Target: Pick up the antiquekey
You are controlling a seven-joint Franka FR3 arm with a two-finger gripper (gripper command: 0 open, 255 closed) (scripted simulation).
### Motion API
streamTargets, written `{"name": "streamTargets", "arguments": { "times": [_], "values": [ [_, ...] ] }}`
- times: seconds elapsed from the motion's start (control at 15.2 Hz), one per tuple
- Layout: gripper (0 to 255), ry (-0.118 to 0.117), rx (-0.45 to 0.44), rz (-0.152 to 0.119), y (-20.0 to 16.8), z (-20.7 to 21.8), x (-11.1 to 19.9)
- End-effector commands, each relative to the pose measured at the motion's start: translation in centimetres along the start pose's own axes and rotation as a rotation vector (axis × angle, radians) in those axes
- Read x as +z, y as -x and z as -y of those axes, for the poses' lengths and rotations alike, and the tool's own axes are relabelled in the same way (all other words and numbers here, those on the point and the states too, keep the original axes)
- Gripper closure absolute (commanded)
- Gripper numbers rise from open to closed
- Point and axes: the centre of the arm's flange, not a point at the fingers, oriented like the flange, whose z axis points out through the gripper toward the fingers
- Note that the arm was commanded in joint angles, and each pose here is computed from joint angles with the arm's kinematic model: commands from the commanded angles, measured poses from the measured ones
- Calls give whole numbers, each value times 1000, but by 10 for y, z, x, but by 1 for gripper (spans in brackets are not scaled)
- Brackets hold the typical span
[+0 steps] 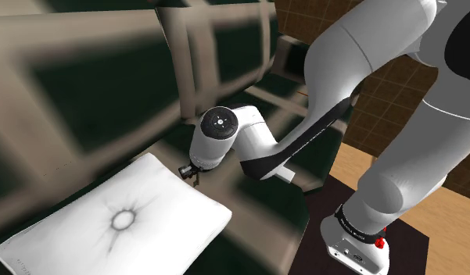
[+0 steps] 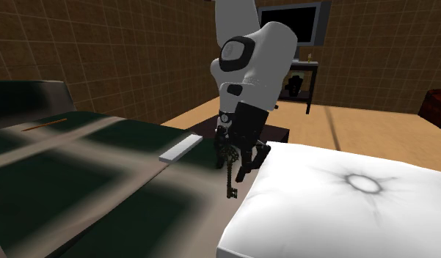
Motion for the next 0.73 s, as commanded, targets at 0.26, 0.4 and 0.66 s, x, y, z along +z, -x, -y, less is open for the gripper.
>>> {"name": "streamTargets", "arguments": {
  "times": [0.26,0.4,0.66],
  "values": [
    [255,0,0,-1,0,0,1],
    [255,0,0,-1,0,0,1],
    [255,0,0,0,-4,-1,-9]
  ]
}}
